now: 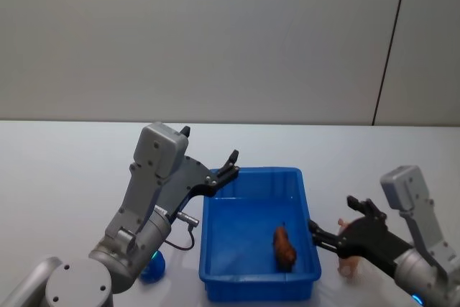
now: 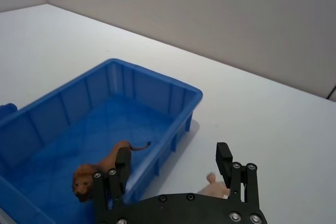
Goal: Pick up the two dolls from the table and place them into the box.
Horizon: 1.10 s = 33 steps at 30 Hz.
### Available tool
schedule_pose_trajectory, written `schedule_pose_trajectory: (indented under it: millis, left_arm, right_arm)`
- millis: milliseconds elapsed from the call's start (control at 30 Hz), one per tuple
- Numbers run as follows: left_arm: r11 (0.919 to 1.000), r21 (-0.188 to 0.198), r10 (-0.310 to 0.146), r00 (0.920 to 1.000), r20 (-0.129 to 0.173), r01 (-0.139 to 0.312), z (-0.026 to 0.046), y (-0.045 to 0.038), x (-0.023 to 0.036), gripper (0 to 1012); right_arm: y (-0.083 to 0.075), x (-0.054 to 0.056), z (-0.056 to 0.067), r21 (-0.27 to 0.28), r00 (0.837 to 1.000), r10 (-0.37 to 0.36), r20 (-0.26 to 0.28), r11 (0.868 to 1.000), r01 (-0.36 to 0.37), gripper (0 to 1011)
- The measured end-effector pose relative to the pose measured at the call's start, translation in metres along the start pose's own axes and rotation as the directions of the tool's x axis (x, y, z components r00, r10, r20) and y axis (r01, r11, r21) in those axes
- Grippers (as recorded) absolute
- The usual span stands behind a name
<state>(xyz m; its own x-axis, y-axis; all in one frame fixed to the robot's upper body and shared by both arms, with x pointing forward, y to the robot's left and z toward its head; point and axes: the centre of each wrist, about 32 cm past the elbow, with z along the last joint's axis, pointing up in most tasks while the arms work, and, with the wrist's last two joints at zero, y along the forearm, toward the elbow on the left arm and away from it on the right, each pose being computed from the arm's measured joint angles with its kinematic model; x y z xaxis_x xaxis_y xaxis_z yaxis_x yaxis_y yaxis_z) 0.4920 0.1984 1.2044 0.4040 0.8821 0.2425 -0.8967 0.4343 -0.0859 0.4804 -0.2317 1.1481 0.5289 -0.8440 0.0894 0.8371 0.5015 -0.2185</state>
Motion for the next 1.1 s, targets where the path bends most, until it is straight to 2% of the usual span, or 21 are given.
schedule_pose_trajectory:
  millis: [500,867,1100]
  left_arm:
    - [1.0,0.0,0.0,1.0,0.0,0.0,0.0,0.0,0.0,1002]
    - [1.0,0.0,0.0,1.0,0.0,0.0,0.0,0.0,0.0,1002]
    - [1.0,0.0,0.0,1.0,0.0,0.0,0.0,0.0,0.0,1002]
  right_arm:
    - [-0.012,0.003,-0.015,-0.087,0.998,-0.052,-0.041,0.995,0.048,1001]
    - [-0.01,0.0,-0.026,-0.164,0.995,-0.071,-0.074,0.985,0.058,1001]
    - [-0.004,-0.004,-0.03,-0.193,0.993,-0.078,-0.091,0.979,0.06,1001]
